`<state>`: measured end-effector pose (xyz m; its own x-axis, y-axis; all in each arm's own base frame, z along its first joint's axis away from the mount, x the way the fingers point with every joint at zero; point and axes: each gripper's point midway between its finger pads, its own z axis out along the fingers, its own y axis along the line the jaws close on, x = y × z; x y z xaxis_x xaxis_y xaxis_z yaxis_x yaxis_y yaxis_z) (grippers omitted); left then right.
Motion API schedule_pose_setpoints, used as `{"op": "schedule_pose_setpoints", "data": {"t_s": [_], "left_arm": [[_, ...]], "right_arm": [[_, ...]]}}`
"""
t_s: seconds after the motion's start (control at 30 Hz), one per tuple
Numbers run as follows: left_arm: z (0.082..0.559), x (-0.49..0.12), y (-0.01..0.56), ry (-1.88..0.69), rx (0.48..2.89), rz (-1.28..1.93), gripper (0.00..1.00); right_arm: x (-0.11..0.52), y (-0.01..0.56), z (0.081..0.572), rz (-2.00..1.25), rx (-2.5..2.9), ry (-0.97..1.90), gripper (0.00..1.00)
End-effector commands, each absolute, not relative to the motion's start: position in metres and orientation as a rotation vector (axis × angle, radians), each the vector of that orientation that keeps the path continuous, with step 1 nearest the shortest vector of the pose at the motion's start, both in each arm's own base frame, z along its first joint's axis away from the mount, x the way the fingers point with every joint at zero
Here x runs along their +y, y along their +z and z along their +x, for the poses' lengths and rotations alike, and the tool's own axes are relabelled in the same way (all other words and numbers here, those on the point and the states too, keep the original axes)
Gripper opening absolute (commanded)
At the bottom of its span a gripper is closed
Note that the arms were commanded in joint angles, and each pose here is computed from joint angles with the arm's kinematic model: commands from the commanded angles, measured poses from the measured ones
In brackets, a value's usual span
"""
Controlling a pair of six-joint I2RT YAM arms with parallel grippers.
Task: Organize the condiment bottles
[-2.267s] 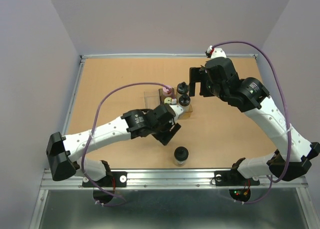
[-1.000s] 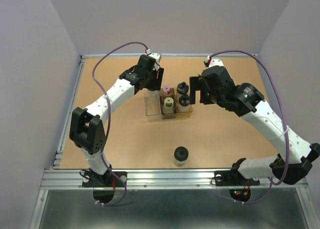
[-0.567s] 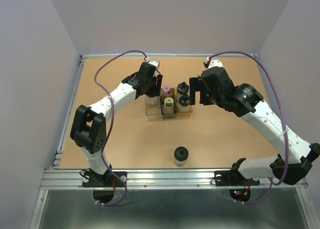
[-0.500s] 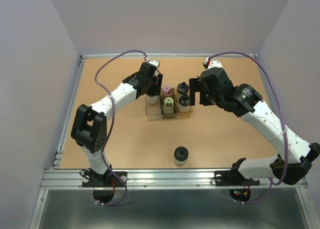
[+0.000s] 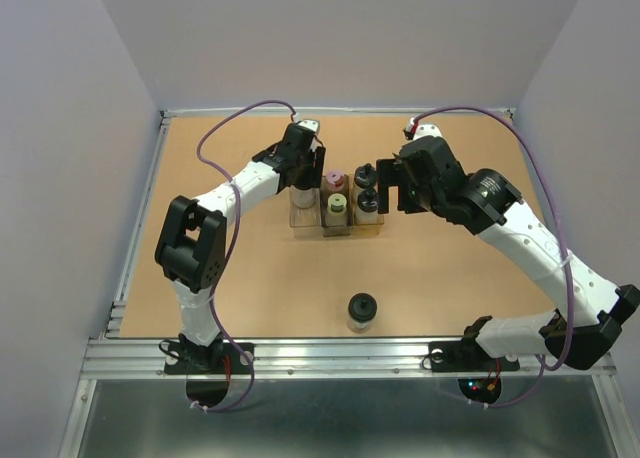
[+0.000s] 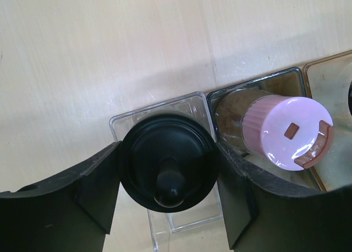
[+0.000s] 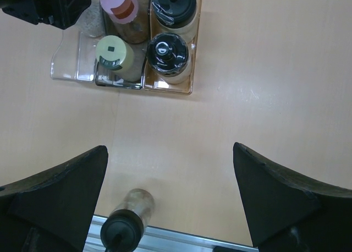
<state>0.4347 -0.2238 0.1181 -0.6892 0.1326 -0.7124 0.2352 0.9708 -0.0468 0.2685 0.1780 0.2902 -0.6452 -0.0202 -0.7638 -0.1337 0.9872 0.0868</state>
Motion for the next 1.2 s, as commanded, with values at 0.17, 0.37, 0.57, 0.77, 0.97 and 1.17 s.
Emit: {"op": "schedule_pose_setpoints", "data": {"t_s": [0.17,0.37,0.57,0.77,0.97,1.17], "left_arm": [[0.457,-0.228,0.162,-0.192,2.207,0.259,0.18],[0.439,-0.230,0.176,-0.275,2.176,0.253,0.99],[0.417,-0.221,0.217,-0.332,2.083,0.216,0.99],[0.337,-0.259,0.248,-0.515,2.021,0.456,0.99],[0.194,-0.327,0.233,-0.938,1.950,0.968,0.99],[0.115,-0.339,0.206,-1.066,1.927,1.219,0.99]], "right_arm": [[0.181,0.295,0.272,-0.087,2.238,0.209,1.00],[0.183,0.295,0.272,-0.093,2.240,0.216,1.00],[0.183,0.293,0.272,-0.097,2.246,0.216,1.00],[0.179,0.302,0.274,-0.069,2.217,0.207,1.00],[0.168,0.313,0.279,0.009,2.179,0.188,1.00],[0.163,0.325,0.281,0.037,2.150,0.191,1.00]]}}
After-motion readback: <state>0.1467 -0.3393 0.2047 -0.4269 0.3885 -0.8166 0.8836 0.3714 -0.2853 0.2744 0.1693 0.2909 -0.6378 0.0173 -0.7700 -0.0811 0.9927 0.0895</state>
